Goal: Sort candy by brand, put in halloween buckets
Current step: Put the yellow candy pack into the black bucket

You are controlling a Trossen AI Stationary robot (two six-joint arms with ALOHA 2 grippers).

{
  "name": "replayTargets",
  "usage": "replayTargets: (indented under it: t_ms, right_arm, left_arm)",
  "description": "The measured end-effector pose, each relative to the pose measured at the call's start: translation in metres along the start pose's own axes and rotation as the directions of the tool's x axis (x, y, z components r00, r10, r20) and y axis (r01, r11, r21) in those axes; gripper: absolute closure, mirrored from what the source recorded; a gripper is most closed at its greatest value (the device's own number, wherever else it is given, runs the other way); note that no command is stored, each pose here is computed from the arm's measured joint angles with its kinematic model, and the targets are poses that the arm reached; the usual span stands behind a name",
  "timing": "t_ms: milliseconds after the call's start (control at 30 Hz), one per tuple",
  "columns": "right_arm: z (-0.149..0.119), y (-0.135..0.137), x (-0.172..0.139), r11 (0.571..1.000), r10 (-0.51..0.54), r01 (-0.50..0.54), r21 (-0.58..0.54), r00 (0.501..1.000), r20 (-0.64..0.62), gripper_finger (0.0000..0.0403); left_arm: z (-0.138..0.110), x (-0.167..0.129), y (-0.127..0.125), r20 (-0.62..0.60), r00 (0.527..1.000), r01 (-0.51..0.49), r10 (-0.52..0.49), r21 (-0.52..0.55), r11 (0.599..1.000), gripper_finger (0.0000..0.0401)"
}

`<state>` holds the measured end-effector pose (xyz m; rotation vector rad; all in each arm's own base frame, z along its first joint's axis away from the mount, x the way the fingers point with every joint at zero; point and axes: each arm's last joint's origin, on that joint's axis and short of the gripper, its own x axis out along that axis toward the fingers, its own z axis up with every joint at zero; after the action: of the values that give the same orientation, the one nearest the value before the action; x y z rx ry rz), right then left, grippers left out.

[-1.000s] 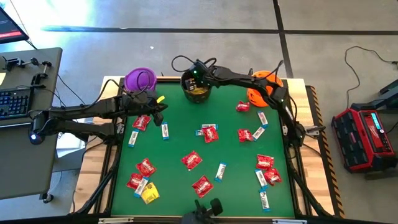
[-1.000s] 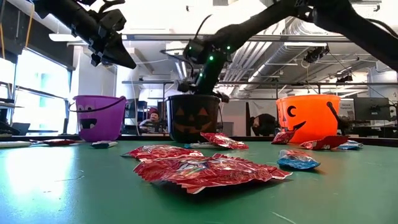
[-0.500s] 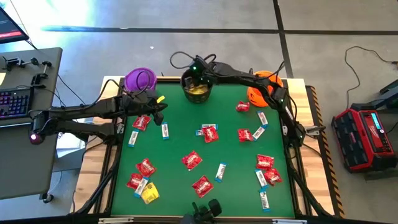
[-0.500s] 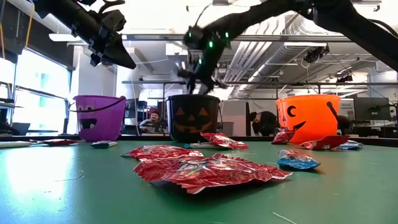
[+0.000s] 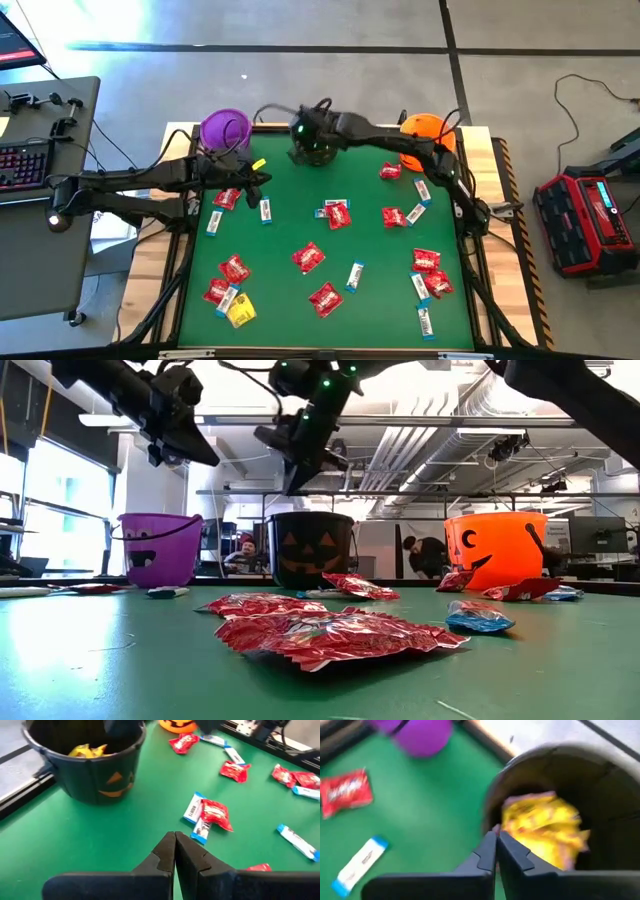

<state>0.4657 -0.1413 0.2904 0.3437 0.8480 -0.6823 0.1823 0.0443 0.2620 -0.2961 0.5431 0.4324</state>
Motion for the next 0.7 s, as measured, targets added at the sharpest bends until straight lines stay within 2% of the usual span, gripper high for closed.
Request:
replayTargets:
  t_ms: [133, 333, 467, 567, 700]
  right_arm:
    - [-0.018, 0.024, 0.008, 0.999, 0.020, -0.020, -0.034, 1.000, -0.011, 0.0402]
    - [-0.045, 0.034, 0.008, 0.994, 0.091, -0.092, -0.059, 0.995, -0.028, 0.0403]
    - [-0.064, 0.028, -0.008, 0.984, 0.172, -0.170, -0.059, 0.985, 0.032, 0.0403]
    - [-0.089, 0.015, -0.021, 0.978, 0.203, -0.199, -0.056, 0.977, 0.063, 0.0403]
    - [-0.123, -0.003, -0.050, 0.974, 0.228, -0.224, -0.042, 0.968, 0.106, 0.0403]
  left_arm:
    - [-0.001, -0.001, -0.004, -0.002, 1.000, 0.011, -0.011, 0.013, 1.000, 0.0401]
    - [-0.002, -0.001, -0.007, 0.003, 1.000, -0.002, 0.002, 0.026, 1.000, 0.0401]
    - [-0.003, -0.001, -0.007, 0.002, 1.000, -0.003, 0.003, 0.039, 0.999, 0.0401]
    - [-0.004, -0.001, -0.008, -0.009, 1.000, 0.001, 0.000, 0.057, 0.998, 0.0401]
    - [-0.005, -0.002, -0.011, -0.039, 0.996, 0.082, -0.080, 0.059, 0.995, 0.0401]
